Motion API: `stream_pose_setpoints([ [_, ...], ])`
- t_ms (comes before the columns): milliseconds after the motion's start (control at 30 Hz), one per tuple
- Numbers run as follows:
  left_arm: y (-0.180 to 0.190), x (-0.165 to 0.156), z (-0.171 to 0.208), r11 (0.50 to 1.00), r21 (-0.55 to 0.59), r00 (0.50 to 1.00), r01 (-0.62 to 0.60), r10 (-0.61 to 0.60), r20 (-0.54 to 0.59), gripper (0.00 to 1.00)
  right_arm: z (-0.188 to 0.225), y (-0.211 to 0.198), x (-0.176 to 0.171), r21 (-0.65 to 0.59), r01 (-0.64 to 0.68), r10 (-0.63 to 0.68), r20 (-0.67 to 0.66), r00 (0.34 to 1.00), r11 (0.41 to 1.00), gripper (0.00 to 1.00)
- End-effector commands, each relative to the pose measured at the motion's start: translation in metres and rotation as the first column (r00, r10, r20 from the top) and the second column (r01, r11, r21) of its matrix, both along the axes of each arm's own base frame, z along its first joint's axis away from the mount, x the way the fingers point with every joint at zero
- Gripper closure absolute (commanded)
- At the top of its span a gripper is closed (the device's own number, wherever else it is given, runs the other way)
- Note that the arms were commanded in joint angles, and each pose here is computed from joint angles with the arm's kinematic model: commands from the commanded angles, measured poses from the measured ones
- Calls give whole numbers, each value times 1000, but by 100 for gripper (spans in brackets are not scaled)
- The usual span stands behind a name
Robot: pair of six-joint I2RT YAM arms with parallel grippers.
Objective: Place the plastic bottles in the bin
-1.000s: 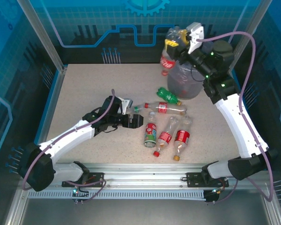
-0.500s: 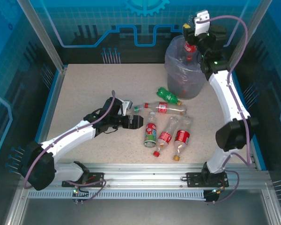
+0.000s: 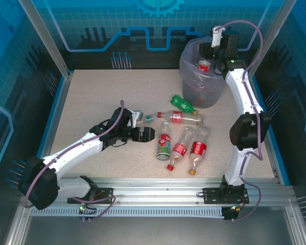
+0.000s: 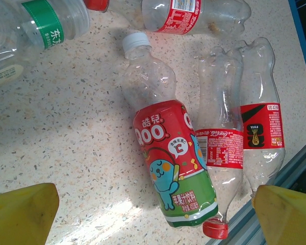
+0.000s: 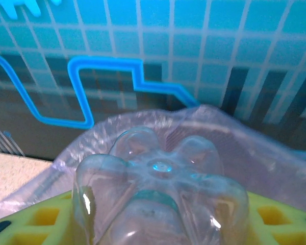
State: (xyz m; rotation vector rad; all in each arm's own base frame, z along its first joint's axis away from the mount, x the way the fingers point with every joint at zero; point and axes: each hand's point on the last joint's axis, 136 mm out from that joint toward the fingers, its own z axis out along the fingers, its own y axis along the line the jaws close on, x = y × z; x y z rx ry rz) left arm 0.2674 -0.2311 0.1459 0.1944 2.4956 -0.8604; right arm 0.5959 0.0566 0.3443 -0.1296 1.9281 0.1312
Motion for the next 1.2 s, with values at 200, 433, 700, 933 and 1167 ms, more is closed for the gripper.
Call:
stream_pose_setpoints([
  [200, 4, 1, -7, 1000, 24, 999, -16, 17, -28, 1, -58, 3, 14, 56, -11, 20, -161, 987, 998, 52],
  [433, 4, 1, -10, 1000, 26, 999, -14, 15, -36, 1, -76, 5, 16, 51, -17, 27, -202, 979, 999, 32],
  [700, 3, 0, -14, 1000, 26, 999, -12, 13, -41, 1, -57, 0, 11, 21, -10, 14, -187, 982, 1000, 11],
  [933, 8, 0, -12, 997, 71, 1000, 3, -1, -25, 1, -15, -2, -8, 37, -20, 25, -137, 990, 999, 0],
  [1167, 19, 11, -11, 984, 172, 998, 40, -31, -59, 1, 39, -10, -47, 58, -32, 37, -94, 995, 998, 0],
])
